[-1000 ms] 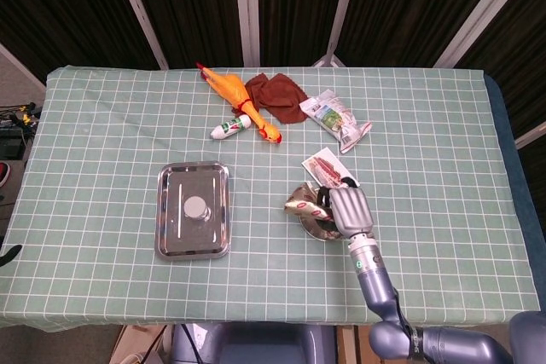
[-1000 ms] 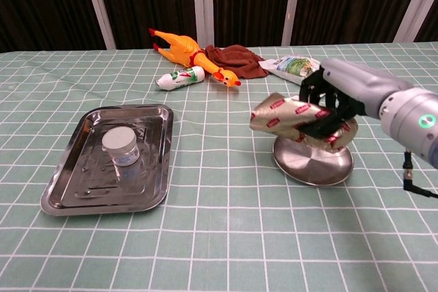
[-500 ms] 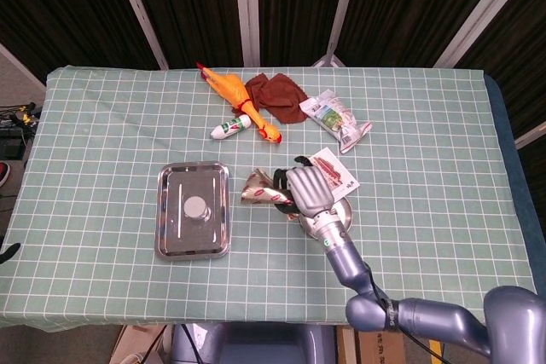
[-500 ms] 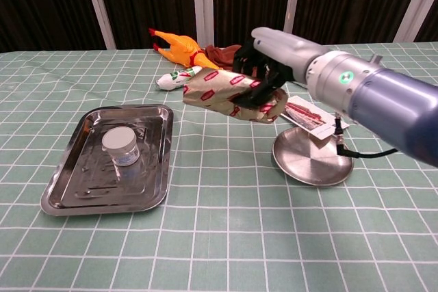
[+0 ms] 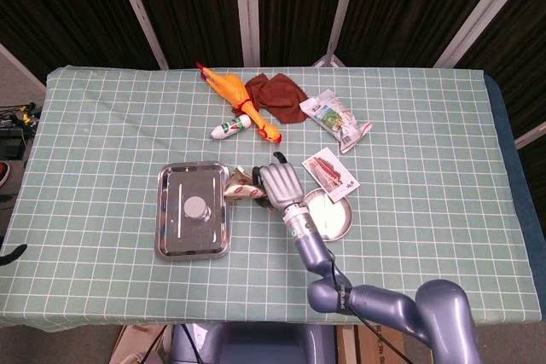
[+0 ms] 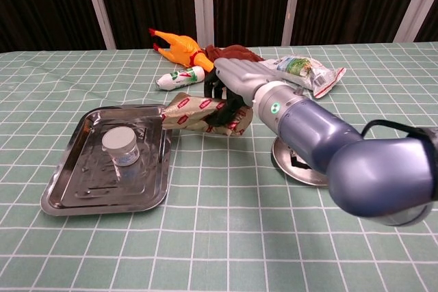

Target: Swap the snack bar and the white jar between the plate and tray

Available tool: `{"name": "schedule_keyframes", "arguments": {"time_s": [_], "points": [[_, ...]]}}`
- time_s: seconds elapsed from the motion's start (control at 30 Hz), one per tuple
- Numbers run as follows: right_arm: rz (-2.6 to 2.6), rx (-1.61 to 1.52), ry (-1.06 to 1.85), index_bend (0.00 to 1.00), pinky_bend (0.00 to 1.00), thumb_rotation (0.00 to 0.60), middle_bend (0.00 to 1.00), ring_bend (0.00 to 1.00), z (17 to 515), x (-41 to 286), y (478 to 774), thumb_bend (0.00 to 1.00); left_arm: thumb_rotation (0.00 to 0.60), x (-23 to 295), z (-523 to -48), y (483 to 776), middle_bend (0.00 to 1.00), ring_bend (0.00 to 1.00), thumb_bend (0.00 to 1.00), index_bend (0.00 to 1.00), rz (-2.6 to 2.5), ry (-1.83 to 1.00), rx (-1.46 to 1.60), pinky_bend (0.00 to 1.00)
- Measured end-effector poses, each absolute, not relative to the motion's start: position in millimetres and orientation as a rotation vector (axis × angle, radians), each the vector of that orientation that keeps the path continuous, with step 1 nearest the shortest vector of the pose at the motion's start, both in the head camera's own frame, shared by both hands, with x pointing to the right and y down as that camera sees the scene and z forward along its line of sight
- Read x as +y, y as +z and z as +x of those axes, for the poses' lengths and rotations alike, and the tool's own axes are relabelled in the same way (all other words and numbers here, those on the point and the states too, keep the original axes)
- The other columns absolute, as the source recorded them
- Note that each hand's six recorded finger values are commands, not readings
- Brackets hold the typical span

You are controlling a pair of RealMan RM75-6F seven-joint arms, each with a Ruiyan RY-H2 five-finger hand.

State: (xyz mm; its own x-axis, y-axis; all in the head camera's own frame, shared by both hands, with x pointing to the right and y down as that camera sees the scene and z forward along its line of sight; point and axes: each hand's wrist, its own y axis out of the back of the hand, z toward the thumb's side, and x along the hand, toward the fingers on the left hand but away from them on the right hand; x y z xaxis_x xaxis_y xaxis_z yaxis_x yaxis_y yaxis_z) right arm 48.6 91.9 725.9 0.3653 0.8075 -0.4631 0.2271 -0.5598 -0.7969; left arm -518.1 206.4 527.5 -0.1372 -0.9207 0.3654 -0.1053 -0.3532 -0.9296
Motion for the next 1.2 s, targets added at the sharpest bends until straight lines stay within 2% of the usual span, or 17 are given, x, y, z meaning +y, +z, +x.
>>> {"name": "schedule_keyframes", "arguments": {"time_s": [0.1,0.17,0.23,0.37,0.53,0.7,0.87,0.97,1.1,1.2], "points": [[-1.967,-0.890,1.200,0.63,0.10,0.600,0.50,0.46,48,87,737,0.46,0.600,207,-522,524,0.00,0.00,0.19,0.24,-1.456,-1.563,1.201,0.10],[-1.965,-0.883,1.209,0.58,0.08,0.600,0.44,0.39,45,87,743,0.46,0.600,207,-523,522,0.00,0.00,0.19,0.24,-1.452,-1.562,1.209,0.10],[-1.967,-0.873,1.212,0.50,0.05,0.600,0.35,0.29,40,87,746,0.46,0.600,207,-524,521,0.00,0.00,0.19,0.24,-1.448,-1.562,1.217,0.10],[-1.946,-0.852,1.233,0.37,0.00,0.600,0.21,0.16,40,86,750,0.46,0.600,208,-524,520,0.00,0.00,0.19,0.24,-1.448,-1.562,1.220,0.10],[-1.964,-0.837,1.267,0.21,0.00,0.600,0.10,0.05,42,88,752,0.46,0.600,207,-524,520,0.00,0.00,0.19,0.24,-1.448,-1.562,1.218,0.10],[-2.008,-0.822,1.272,0.15,0.00,0.600,0.07,0.02,40,94,742,0.46,0.600,207,-524,521,0.00,0.00,0.19,0.24,-1.451,-1.563,1.215,0.10],[-2.013,-0.800,1.271,0.13,0.00,0.600,0.07,0.02,47,99,717,0.46,0.600,206,-519,519,0.00,0.00,0.17,0.23,-1.458,-1.521,1.215,0.16],[-2.000,-0.796,1.275,0.12,0.00,0.600,0.07,0.01,58,102,698,0.41,0.600,206,-514,515,0.00,0.00,0.16,0.23,-1.452,-1.480,1.240,0.17],[-1.947,-0.808,1.301,0.12,0.00,0.600,0.07,0.01,90,105,670,0.37,0.600,208,-503,511,0.00,0.00,0.16,0.23,-1.448,-1.412,1.279,0.16],[-1.838,-0.865,1.357,0.12,0.00,0.600,0.07,0.01,139,102,647,0.36,0.600,209,-493,512,0.00,0.00,0.16,0.23,-1.470,-1.371,1.275,0.15]]}}
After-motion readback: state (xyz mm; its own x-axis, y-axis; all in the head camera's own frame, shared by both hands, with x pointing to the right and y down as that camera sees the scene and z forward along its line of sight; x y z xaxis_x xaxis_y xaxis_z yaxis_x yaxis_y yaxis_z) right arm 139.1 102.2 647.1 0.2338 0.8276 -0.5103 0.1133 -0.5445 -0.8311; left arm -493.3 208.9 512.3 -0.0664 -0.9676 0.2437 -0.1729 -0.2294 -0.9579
